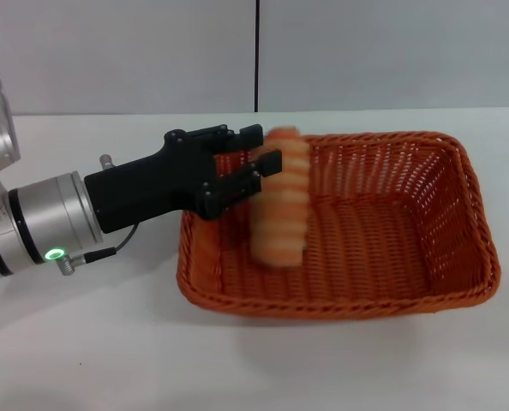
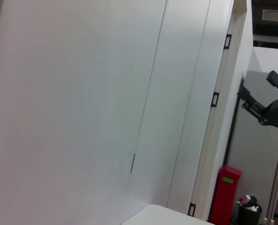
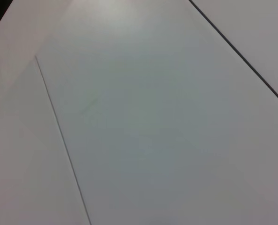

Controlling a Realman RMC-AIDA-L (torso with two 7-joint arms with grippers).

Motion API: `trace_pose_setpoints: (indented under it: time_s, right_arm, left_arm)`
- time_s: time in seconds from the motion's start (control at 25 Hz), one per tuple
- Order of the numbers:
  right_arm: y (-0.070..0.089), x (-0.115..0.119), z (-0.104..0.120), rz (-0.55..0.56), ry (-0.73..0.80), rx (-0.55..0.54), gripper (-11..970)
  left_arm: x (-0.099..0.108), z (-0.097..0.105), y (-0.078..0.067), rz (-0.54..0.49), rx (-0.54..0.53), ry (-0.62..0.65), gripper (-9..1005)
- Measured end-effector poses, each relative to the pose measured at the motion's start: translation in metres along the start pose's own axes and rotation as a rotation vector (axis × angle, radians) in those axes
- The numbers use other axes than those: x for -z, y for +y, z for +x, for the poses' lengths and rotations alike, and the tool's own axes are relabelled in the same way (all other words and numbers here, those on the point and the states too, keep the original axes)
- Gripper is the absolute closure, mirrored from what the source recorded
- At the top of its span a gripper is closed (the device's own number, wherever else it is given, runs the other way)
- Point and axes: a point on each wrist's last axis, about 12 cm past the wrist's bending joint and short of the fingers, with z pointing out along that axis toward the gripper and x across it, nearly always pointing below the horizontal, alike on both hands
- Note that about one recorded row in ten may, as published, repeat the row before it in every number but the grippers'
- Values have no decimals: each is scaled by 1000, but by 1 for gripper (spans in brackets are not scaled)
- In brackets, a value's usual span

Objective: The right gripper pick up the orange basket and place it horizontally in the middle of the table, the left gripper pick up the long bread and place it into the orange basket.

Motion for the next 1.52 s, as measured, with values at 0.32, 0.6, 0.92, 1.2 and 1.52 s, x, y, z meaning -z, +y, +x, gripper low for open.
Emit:
trace_pose_setpoints:
  time_s: [0.32, 0.6, 0.92, 1.2, 1.52]
  right_arm:
    - [-2, -9, 2, -14, 4, 15, 155]
    - [-2, -23, 10, -49, 33, 51, 155]
    - [-2, -35, 11, -76, 29, 85, 155]
    - [-2, -31, 9, -67, 25, 98, 155]
    - [-3, -19, 6, -31, 22, 129, 155]
  left_arm:
    - [33, -12, 15, -115, -15, -79, 442]
    - [87, -13, 22, -271, -54, -158, 211]
    - [158, 9, 16, -567, -105, -198, 189]
    - [191, 24, 4, -709, -128, -193, 188]
    - [202, 34, -1, -788, -137, -192, 189]
